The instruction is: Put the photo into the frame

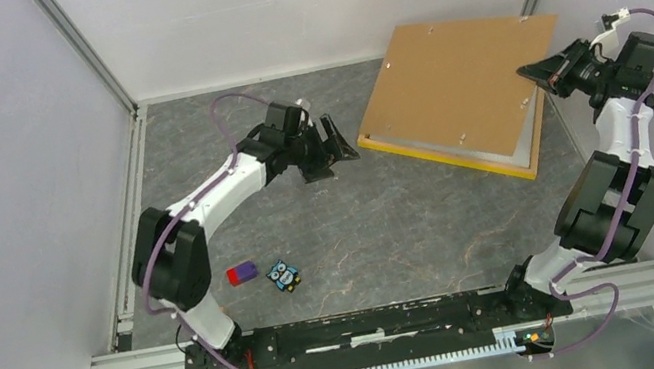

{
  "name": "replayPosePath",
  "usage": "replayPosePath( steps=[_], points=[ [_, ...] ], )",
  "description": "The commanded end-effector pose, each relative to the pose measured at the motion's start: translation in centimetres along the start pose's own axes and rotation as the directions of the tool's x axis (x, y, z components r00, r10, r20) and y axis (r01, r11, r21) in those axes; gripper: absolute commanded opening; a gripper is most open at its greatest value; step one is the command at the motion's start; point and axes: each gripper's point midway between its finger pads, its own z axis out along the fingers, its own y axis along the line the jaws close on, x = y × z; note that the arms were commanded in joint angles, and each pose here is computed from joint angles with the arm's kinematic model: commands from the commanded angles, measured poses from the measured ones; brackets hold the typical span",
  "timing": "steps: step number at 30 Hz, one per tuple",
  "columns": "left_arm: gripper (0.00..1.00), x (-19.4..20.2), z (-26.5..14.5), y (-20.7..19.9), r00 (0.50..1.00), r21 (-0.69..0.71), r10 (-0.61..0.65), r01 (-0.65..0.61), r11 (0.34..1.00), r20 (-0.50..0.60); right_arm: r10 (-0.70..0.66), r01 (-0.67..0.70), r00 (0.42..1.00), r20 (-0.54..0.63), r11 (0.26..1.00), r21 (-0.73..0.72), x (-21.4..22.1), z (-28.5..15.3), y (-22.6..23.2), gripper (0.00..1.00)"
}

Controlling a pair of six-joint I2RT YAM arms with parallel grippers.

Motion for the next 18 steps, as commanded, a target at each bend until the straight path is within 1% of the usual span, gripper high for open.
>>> replayPosePath(
  steps=[1,3,6,10,13,15,18],
  points=[
    [0.84,-4.3,2.7,0.0,0.991,-0.057,0.056,-0.049,0.997,0.126,-0.077,0.094,0.991,0.109,0.983,-0.159,-3.2,-1.8,5.7,0.0],
    [0.81,-5.1,4.3,0.6,0.989,-0.078,0.052,-0.041,0.996,0.14,-0.078,0.102,0.989,0.125,0.974,-0.201,-3.7,-2.2,7.0,0.0],
    [0.81,-6.0,6.7,1.1,0.989,-0.092,0.059,-0.047,0.995,0.134,-0.092,0.118,0.988,0.121,0.968,-0.223,-4.0,-2.4,7.9,0.0],
    [0.86,-7.1,9.6,0.9,0.987,-0.112,0.13,-0.119,0.987,0.096,-0.117,0.142,0.984,0.131,0.969,-0.204,-4.0,-3.0,7.9,0.0],
    [0.86,-7.8,11.5,1.3,0.98,-0.152,0.177,-0.161,0.975,0.094,-0.124,0.151,0.981,0.151,0.972,-0.18,-4.2,-3.5,7.7,0.0],
    [0.84,-8.4,12.5,1.5,0.975,-0.182,0.198,-0.178,0.967,0.096,-0.117,0.146,0.978,0.174,0.976,-0.161,-4.6,-3.8,7.2,0.0],
    [0.76,-9.1,14.0,2.1,0.972,-0.22,0.21,-0.184,0.958,0.102,-0.113,0.142,0.973,0.199,0.98,-0.141,-5.1,-4.3,6.8,0.0]
  ],
)
